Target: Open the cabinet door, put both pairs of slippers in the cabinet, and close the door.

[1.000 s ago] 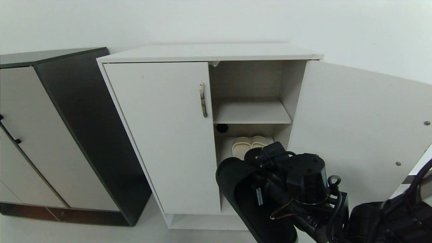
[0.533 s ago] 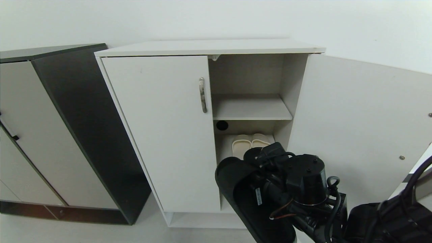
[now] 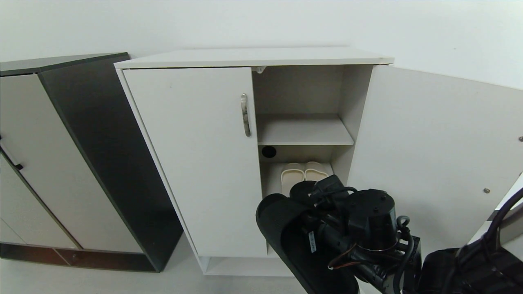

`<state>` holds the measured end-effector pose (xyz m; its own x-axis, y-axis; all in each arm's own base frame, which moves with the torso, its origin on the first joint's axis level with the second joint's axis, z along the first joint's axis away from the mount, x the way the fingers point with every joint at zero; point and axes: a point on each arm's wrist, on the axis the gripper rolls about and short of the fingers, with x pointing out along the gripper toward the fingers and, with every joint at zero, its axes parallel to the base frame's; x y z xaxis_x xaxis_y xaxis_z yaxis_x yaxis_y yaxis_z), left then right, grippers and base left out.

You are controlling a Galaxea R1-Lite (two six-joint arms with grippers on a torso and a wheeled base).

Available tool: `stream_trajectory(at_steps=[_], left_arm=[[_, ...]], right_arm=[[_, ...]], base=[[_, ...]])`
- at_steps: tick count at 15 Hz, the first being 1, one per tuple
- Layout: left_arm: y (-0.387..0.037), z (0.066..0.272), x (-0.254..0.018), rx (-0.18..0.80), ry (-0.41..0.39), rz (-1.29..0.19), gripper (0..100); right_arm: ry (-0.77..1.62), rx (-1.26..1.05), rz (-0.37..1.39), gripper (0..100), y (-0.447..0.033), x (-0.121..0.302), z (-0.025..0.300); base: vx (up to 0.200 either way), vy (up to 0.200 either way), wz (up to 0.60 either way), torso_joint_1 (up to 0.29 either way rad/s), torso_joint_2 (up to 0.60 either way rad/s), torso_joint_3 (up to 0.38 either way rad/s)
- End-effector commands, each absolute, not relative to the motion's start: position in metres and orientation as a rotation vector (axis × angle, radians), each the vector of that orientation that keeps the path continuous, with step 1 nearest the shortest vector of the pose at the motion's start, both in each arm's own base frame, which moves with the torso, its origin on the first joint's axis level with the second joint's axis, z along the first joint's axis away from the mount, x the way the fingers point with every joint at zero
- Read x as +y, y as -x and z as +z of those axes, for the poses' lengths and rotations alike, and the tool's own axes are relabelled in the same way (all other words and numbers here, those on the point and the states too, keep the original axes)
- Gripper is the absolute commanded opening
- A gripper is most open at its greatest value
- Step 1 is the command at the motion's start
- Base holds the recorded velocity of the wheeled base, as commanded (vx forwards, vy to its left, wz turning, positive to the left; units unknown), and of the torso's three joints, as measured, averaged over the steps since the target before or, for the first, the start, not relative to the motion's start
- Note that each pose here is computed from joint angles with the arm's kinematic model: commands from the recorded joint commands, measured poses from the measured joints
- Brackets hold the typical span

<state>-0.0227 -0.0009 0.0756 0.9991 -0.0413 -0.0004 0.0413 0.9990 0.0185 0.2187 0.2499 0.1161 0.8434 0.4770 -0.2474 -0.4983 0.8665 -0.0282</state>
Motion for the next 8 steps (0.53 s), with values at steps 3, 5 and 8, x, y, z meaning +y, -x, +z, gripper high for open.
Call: stream_trajectory(at_steps=[3,5,8], left_arm=[[0.0227,0.0757,-0.0009,0.000,-0.018,-0.041,0],[0.0227,0.0757,-0.0008,0.000,-0.018,-0.040,0],[0.0227,0.0757,-0.0008,0.000,-0.018,-0.040,0]], right_arm=[[0.112,0.229,0.516,0,-0.2195,0.2513,0.1160],[0.121,0.223,0.523,0,-0.2196,0.2515,0.1165],[0.123,0.226,0.536,0,-0.2198,0.2522,0.1145]], base=[[0.000,0.000,0.00,0.000,0.00,0.000],[0.000,0.000,0.00,0.000,0.00,0.000],[0.000,0.000,-0.20,0.001,0.00,0.001]])
